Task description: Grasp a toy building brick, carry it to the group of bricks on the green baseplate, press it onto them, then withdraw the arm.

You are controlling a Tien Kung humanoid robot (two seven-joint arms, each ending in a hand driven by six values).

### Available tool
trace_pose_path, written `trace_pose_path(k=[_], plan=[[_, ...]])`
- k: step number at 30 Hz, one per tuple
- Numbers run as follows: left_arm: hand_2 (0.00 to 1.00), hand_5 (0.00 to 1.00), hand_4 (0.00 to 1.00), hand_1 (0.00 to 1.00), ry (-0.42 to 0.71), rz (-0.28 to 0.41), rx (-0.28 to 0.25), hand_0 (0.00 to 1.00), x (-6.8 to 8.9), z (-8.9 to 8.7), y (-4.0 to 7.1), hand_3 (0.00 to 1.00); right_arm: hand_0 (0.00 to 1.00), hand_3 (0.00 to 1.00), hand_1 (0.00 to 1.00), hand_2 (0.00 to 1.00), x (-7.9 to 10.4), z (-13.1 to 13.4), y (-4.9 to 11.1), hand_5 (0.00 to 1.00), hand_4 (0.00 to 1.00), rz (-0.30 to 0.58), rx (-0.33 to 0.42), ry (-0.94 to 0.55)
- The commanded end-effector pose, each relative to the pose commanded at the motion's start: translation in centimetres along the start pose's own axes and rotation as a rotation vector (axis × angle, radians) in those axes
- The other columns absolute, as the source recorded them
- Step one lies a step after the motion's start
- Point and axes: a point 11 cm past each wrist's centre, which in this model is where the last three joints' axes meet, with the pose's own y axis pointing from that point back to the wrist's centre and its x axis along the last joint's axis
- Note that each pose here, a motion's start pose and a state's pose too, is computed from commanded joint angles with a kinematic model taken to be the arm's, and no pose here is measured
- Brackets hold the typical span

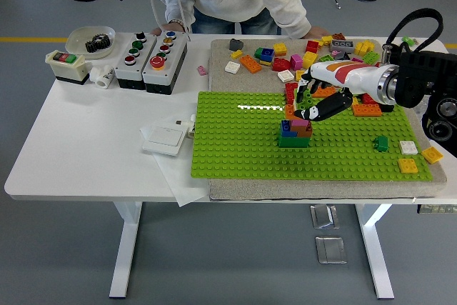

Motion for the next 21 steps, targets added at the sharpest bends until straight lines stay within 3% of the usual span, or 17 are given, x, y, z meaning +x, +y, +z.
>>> trace_pose_path(k=[21], plan=[[0.805,0.622,0.689,0.800,0.005,-0.003,-0.005,0.856,-0.08,0.30,0.05,0.612,0.685,0.569,0.664,0.715,-0.30,-0.34,-0.17,0.431,0.761,-0.012,0.009,0.006]])
